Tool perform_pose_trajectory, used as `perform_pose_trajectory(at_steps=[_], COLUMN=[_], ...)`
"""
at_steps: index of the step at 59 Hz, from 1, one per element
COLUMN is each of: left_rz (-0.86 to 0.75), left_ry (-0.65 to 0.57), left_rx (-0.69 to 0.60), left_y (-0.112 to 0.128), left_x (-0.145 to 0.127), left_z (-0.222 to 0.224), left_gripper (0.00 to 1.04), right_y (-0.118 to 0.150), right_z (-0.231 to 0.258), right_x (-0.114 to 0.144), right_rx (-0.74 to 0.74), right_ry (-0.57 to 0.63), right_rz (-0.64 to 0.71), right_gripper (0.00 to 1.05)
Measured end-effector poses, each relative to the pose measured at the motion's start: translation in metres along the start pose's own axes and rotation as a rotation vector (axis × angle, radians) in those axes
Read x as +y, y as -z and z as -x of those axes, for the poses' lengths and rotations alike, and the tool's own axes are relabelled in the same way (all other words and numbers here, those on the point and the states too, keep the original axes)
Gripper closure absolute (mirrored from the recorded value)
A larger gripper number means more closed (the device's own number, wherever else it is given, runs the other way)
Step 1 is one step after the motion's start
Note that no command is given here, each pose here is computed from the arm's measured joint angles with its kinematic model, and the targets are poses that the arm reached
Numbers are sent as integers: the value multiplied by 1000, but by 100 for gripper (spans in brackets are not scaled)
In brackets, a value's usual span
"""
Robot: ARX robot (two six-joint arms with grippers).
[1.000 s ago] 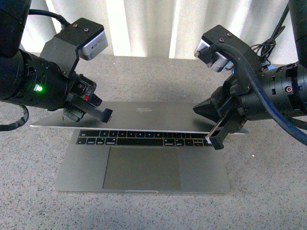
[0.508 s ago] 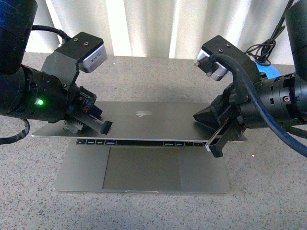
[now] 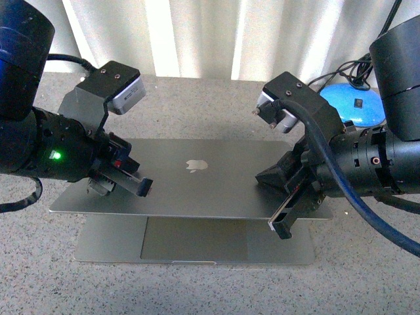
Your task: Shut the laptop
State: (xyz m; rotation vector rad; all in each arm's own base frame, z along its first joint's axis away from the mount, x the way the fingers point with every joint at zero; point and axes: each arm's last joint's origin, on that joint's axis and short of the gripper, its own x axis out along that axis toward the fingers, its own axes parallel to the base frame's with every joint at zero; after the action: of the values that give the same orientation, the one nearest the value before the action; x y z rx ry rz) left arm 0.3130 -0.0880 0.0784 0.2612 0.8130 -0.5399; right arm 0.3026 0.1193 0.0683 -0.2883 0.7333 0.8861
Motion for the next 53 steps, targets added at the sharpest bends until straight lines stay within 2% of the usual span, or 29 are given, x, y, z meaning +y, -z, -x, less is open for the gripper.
perform_pose_trajectory(at_steps=[53], left_rz=[39], left_ry=[19], left_rx=[17], left_y=[23], left_x=[-3], left_z=[-14], left_gripper=[101], right_y=[18], right_z=[-14], right_x=[11], right_rx=[71], right_ry=[-15], right_rz=[-40], right_gripper=[104])
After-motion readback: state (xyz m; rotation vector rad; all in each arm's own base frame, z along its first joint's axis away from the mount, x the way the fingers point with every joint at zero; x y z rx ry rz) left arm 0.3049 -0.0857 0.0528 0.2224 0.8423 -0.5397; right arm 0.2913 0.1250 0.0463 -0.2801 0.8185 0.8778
